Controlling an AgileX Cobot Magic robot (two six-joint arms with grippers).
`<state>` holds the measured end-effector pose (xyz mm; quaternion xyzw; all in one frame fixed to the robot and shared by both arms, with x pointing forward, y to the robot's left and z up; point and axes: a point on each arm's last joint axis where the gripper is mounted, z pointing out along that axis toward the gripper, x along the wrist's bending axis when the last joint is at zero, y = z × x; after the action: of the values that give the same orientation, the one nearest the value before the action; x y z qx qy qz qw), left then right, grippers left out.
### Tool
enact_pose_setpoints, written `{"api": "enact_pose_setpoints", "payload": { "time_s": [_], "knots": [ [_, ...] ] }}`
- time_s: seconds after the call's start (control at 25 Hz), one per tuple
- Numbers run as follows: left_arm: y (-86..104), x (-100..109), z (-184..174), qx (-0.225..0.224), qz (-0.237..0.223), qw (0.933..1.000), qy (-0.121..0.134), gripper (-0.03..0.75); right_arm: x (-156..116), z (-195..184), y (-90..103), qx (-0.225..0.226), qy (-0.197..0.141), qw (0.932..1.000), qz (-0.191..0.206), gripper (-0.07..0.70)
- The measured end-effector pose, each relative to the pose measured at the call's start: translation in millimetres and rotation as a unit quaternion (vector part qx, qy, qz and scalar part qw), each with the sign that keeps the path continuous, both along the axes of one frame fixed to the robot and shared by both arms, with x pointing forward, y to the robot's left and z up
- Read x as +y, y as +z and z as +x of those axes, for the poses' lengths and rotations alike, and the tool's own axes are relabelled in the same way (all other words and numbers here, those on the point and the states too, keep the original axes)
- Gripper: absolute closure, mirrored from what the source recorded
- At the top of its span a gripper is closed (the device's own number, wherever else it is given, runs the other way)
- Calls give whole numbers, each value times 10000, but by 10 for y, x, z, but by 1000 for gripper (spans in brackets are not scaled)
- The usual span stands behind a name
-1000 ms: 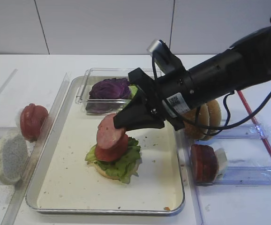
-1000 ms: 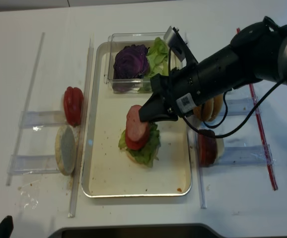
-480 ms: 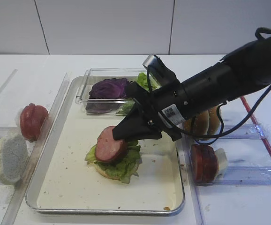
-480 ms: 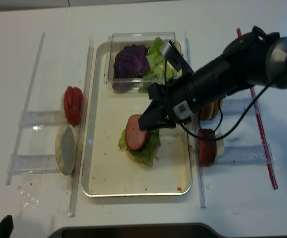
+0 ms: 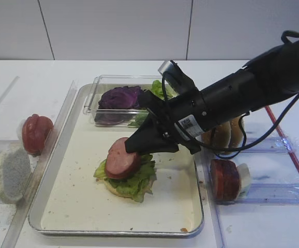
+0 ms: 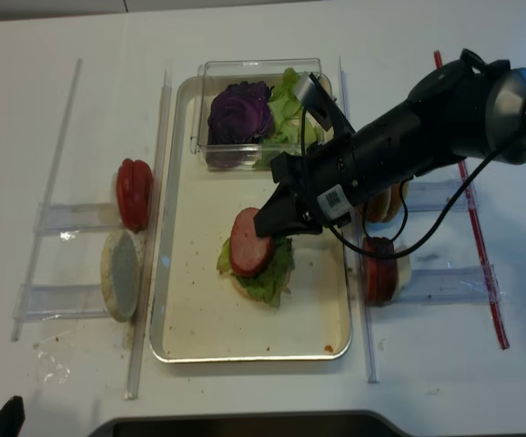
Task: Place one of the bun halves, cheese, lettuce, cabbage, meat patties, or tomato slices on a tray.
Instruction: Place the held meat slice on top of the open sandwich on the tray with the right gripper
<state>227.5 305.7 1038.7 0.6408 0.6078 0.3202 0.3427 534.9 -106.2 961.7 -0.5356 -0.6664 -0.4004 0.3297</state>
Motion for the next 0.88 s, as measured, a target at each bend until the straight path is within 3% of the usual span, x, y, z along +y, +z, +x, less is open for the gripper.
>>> {"api": "enact_pose_setpoints", "payload": {
  "time_s": [0.08,0.28,0.4,0.88],
  "knots": [
    [0,0,0,0,0,10000,0,223,0,0,0,0,0,10000,0,469],
    [0,0,0,0,0,10000,0,223,0,-1,1,3,6,10000,5,254],
    [0,0,0,0,0,10000,0,223,3,-10,6,25,47,10000,37,183],
    [0,0,0,0,0,10000,0,223,1,-35,4,129,151,9998,24,160]
  ]
}}
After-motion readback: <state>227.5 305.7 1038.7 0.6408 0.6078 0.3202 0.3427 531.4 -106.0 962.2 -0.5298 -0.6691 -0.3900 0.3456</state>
